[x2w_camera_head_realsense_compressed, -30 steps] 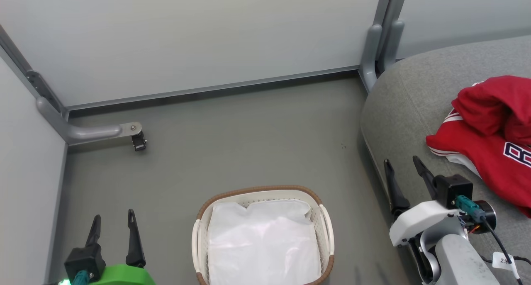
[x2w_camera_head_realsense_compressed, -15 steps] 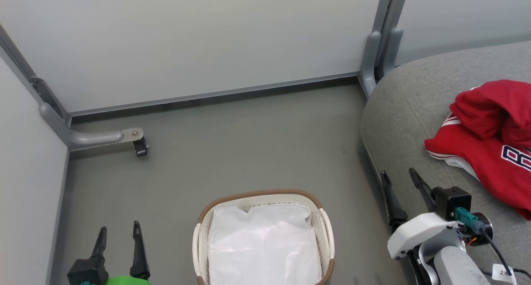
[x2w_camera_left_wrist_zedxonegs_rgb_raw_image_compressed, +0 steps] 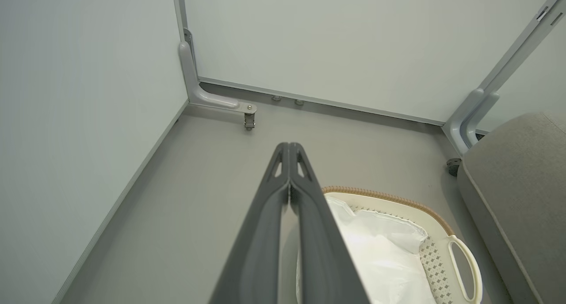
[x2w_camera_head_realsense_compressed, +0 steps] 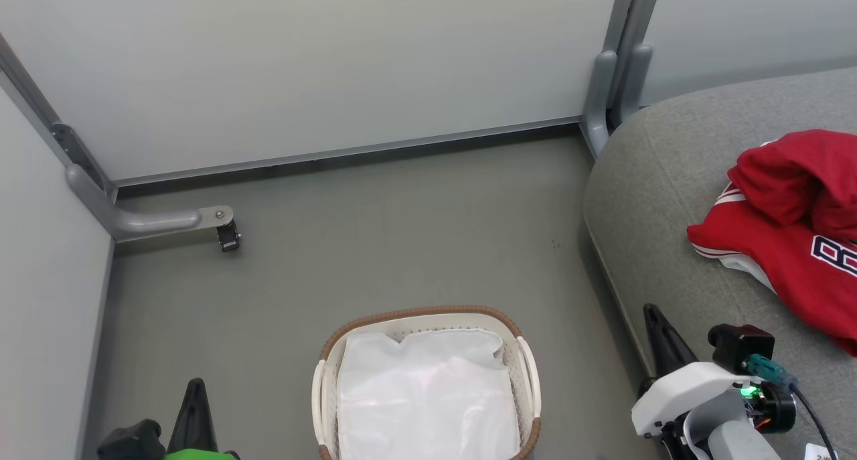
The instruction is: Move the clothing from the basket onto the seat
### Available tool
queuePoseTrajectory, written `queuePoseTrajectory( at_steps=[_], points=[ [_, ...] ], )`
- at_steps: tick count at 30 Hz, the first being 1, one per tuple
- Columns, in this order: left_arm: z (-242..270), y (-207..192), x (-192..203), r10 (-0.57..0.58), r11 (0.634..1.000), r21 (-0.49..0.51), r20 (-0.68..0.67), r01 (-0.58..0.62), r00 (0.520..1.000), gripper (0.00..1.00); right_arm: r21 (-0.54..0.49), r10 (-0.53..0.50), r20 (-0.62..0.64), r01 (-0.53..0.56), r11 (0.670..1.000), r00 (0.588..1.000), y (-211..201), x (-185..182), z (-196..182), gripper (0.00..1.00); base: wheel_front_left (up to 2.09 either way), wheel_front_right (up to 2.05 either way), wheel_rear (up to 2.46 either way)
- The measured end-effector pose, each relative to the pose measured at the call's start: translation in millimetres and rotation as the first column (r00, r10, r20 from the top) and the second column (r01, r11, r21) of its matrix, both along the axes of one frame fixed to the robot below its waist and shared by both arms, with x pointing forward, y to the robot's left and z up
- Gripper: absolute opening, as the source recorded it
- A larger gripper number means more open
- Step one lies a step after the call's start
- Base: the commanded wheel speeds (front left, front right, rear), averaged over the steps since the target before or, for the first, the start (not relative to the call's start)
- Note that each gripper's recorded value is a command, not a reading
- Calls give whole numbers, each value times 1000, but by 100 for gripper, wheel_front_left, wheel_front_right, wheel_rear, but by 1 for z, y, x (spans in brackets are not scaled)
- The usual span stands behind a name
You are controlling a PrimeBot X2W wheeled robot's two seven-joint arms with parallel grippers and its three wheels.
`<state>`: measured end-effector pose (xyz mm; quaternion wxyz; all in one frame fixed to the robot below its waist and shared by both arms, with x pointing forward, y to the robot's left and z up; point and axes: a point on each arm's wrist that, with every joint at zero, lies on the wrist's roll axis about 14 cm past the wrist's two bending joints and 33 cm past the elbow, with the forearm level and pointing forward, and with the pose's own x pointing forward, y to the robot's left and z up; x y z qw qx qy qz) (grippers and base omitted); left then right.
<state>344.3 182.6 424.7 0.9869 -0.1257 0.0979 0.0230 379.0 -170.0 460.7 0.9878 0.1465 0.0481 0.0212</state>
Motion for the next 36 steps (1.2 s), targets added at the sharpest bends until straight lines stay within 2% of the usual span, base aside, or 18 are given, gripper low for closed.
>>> queuePoseTrajectory(
  at_steps=[7,16,36],
  points=[
    [1,4,1,46,991,-123,-8,-47,999,0,121,-38,-8,39,992,999,-5,1,3,0,0,0,0],
    [8,7,7,84,960,-266,-9,-83,996,0,261,-77,-19,79,962,997,-12,3,8,0,0,0,0],
    [20,10,17,138,839,-529,-17,-126,990,0,515,-121,-51,129,847,991,-20,4,13,0,0,0,0]
  ],
)
